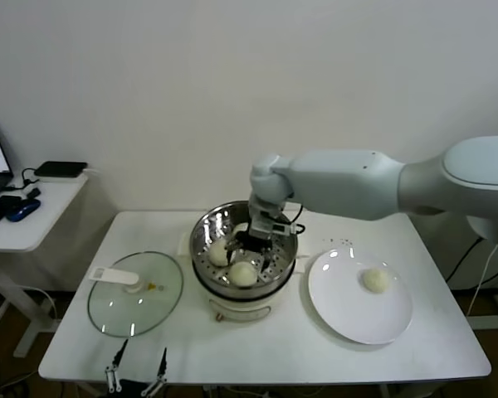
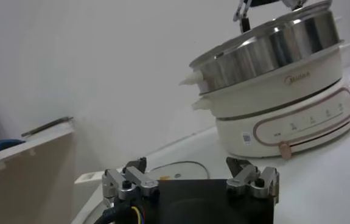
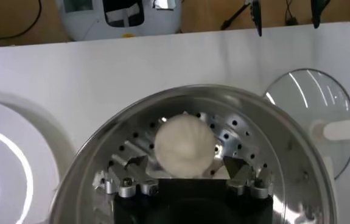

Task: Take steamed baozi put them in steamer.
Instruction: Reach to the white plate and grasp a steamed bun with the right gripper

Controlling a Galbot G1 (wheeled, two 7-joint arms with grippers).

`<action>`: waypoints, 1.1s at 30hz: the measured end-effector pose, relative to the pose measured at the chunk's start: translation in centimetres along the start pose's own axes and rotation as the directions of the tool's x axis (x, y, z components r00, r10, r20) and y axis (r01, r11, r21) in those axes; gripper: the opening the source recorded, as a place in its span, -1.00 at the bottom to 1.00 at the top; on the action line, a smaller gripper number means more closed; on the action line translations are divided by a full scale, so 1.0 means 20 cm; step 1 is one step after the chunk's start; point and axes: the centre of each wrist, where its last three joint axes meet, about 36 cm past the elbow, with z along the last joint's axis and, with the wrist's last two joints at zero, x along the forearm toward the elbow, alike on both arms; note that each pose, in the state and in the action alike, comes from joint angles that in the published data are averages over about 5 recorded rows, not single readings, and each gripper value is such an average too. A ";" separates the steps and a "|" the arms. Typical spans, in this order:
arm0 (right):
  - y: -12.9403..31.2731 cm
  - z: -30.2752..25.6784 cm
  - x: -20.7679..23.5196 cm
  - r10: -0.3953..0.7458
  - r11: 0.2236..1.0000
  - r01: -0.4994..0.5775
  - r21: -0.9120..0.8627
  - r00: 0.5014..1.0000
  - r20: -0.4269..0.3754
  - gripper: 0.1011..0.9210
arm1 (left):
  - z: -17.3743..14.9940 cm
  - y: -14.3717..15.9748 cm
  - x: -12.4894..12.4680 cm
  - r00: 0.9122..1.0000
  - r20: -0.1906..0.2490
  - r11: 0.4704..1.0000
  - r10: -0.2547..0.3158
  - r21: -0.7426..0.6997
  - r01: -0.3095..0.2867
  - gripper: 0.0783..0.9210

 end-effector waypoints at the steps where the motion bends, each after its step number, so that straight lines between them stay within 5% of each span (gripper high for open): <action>1: 0.02 0.01 0.03 -0.003 1.000 0.003 -0.011 1.000 -0.004 0.76 | 0.00 0.00 0.00 1.000 0.000 1.000 0.001 0.000 -0.001 0.77; 9: 0.34 0.13 0.31 -0.037 0.971 0.024 -0.239 0.998 -0.051 0.76 | 0.01 0.00 0.00 1.000 0.000 1.000 0.007 -0.003 -0.007 0.77; 17: 0.86 0.23 0.43 -0.081 0.823 -0.003 -0.568 0.989 -0.122 0.76 | 0.01 0.00 0.00 1.000 -0.004 1.000 0.009 -0.005 -0.009 0.77; 33: 1.70 0.22 0.03 -0.156 0.477 -0.081 -0.875 0.972 -0.175 0.76 | 0.02 -0.02 0.04 0.999 -0.031 1.000 0.022 -0.017 -0.023 0.77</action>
